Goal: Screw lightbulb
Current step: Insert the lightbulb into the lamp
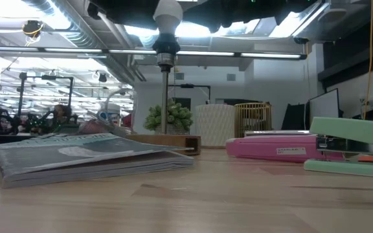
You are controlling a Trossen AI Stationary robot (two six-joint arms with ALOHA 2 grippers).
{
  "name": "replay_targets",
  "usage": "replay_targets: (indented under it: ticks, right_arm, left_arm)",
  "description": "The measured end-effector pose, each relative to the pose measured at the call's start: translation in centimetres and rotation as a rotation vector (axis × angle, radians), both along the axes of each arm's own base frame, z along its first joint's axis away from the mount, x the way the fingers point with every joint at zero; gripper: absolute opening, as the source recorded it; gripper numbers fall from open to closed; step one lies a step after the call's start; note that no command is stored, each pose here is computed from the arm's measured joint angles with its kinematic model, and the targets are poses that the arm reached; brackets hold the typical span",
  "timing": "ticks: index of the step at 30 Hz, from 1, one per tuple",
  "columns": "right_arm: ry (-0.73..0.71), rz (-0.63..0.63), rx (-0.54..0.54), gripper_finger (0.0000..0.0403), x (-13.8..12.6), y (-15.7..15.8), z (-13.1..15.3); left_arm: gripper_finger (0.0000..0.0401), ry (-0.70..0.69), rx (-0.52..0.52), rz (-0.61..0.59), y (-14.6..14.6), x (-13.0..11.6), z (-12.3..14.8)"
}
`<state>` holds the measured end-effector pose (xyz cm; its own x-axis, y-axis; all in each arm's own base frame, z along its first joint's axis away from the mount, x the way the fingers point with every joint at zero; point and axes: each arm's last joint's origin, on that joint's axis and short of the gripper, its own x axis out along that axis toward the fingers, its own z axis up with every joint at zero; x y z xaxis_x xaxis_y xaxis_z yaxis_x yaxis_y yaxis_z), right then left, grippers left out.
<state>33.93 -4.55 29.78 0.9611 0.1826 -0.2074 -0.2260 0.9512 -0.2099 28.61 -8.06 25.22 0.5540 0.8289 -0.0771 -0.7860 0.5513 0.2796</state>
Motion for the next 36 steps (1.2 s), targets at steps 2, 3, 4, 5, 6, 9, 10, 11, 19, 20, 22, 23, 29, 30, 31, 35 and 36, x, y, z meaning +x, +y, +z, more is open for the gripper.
replay_targets:
  ticks: [2,3,4,5,6,9,10,11,19,20,22,23,29,30,31,35,36]
  right_arm:
    - [0.001,0.009,0.002,0.0044,0.0,0.0,0.0]
    - [0.001,0.013,0.003,0.0044,0.0,0.1,0.0]
    - [0.002,0.023,0.005,0.0044,0.0,0.2,0.0]
    - [0.005,0.033,0.007,0.0044,0.0,0.3,-0.1]
    - [0.005,0.036,0.007,0.0044,0.0,0.4,-0.1]
    - [0.006,0.048,0.007,0.0044,0.1,0.8,-0.1]
    - [0.007,0.048,0.007,0.0044,0.1,0.8,-0.1]
    - [0.009,0.050,0.007,0.0044,0.1,0.9,-0.1]
    - [0.052,0.032,0.009,0.0044,-0.1,0.9,-0.4]
    - [0.052,0.018,0.005,0.0044,-0.1,0.9,-0.3]
    - [0.058,-0.016,-0.003,0.0044,-0.3,0.8,-0.2]
    - [0.059,-0.034,-0.008,0.0044,-0.4,0.8,-0.1]
    - [0.031,-0.087,-0.024,0.0044,-1.7,0.8,1.5]
    - [0.024,-0.086,-0.024,0.0044,-2.0,0.8,1.8]
    - [0.015,-0.087,-0.024,0.0044,-2.2,0.8,2.1]
    - [-0.023,-0.096,0.015,0.0044,-3.2,1.0,3.4]
    - [-0.030,-0.099,0.027,0.0044,-3.4,1.0,3.7]
  left_arm:
    - [0.0001,0.004,-0.002,0.003,0.2,0.0,-0.1]
    - [0.0001,0.000,-0.006,0.005,0.2,0.0,-0.1]
    - [0.0001,-0.002,-0.008,0.008,0.3,0.1,-0.1]
    - [0.0001,-0.004,-0.010,0.009,0.4,0.1,-0.1]
    - [0.0001,-0.005,-0.012,0.012,0.5,0.1,-0.1]
    - [0.0001,-0.007,-0.013,0.022,0.9,0.2,-0.1]
    - [0.0001,-0.006,-0.012,0.025,0.9,0.2,-0.1]
    - [0.0001,-0.003,-0.010,0.025,1.0,0.2,-0.1]
    - [0.0001,0.003,0.041,0.104,0.3,-0.2,0.0]
    - [0.0001,0.001,0.052,0.127,0.1,-0.4,0.0]
    - [0.0001,-0.004,0.073,0.167,-0.3,-0.7,0.1]
    - [0.0001,-0.008,0.080,0.180,-0.5,-0.8,0.1]
    - [0.0001,-0.001,0.088,0.156,-1.4,-1.2,0.3]
    - [0.0001,-0.004,0.087,0.152,-1.4,-1.3,0.4]
    - [0.0001,-0.009,0.084,0.150,-1.5,-1.3,0.5]
    - [0.0001,-0.021,0.077,0.149,-1.5,-1.5,0.8]
    - [0.0001,-0.021,0.077,0.149,-1.5,-1.5,0.8]
